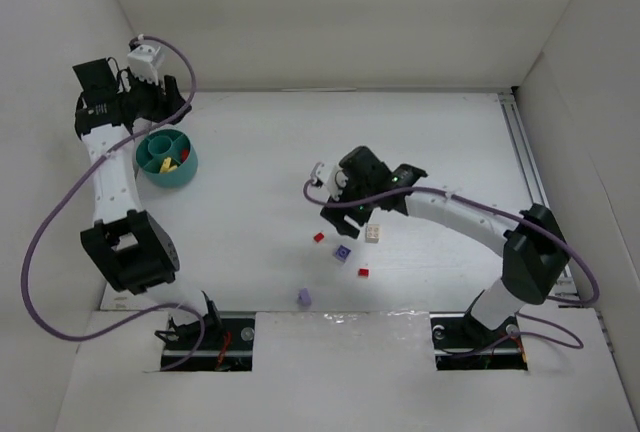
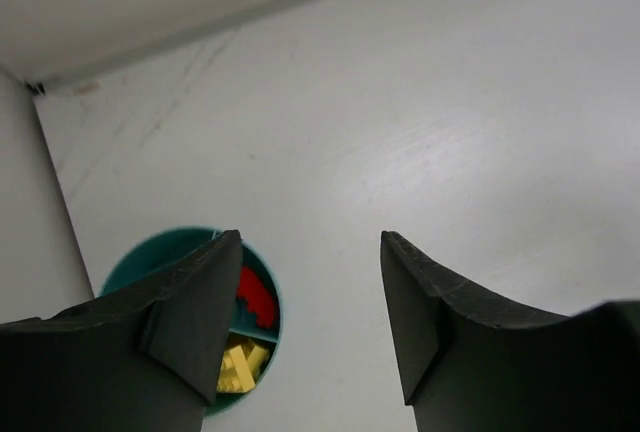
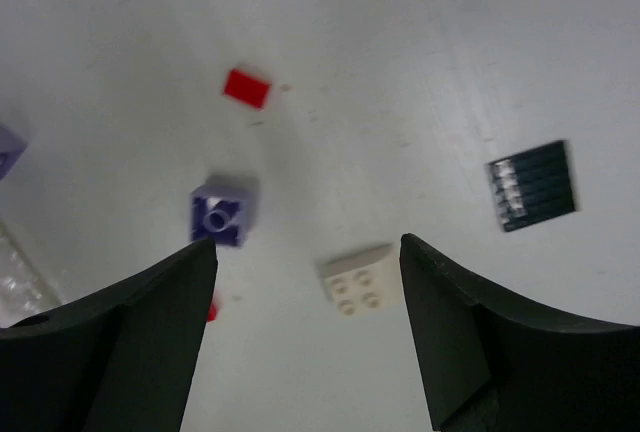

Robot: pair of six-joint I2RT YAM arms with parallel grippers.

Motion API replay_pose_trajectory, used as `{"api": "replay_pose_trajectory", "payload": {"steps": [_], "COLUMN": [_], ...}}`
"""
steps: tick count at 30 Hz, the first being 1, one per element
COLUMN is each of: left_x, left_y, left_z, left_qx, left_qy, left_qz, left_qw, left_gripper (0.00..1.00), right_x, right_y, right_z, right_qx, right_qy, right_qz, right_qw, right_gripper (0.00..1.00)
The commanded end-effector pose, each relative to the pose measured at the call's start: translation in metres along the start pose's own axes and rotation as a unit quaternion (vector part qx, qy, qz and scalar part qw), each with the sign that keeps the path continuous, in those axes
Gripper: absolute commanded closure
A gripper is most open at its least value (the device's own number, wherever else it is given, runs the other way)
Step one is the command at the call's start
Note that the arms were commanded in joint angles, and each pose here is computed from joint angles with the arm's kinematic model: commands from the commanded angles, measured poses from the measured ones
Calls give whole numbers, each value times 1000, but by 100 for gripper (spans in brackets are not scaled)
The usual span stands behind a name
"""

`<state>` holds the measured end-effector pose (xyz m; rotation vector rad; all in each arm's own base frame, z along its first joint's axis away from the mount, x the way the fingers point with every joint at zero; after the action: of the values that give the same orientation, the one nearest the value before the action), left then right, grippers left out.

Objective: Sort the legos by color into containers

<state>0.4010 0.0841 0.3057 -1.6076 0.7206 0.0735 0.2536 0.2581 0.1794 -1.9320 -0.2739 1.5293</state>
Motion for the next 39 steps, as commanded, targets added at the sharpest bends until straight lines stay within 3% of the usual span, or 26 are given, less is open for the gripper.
{"api": "replay_pose_trajectory", "payload": {"steps": [1, 4, 9, 15, 21, 27, 32, 39], "left_x": [-29, -37, -50, -49, -49, -54, -53, -51], "left_y": [-36, -35, -22, -19, -16, -10, -4, 1], "left_z": [-40, -50, -70, -76, -76, -79, -80, -79], "left_qx": [31, 36, 89, 76, 56, 55, 51, 44], "left_qy": [20, 25, 88, 123, 120, 114, 117, 118], "left_qz": [-81, -92, -54, -41, -33, -22, -14, -8], "left_qw": [996, 995, 991, 989, 991, 992, 992, 992], "left_gripper": [44, 41, 36, 34, 35, 35, 35, 35], "right_x": [-4, 9, 19, 18, 44, 67, 86, 98], "right_y": [-3, -1, -21, -23, -36, -49, -37, -27], "right_z": [45, 52, 28, 4, 19, 20, 28, 29], "right_qx": [-26, -39, -148, -307, -399, -430, -468, -470], "right_qy": [-37, -48, -44, -115, -193, -236, -263, -268], "right_qz": [-2, 10, -29, -79, -82, -85, -48, -18], "right_qw": [999, 998, 988, 941, 892, 867, 842, 841], "right_gripper": [21, 23, 28, 30, 45, 47, 47, 46]}}
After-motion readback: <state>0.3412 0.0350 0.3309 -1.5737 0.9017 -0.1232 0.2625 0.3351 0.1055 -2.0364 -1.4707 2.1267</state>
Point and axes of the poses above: each gripper's point midway between its finger pads, its own x axis out along the fingers, its own z axis along the line the jaws close on, y = z × x, the point moved 6 cm from there along -x, back along the fingers, and after that the axes turned 7 degrees about -x, right-handed, at the moved point
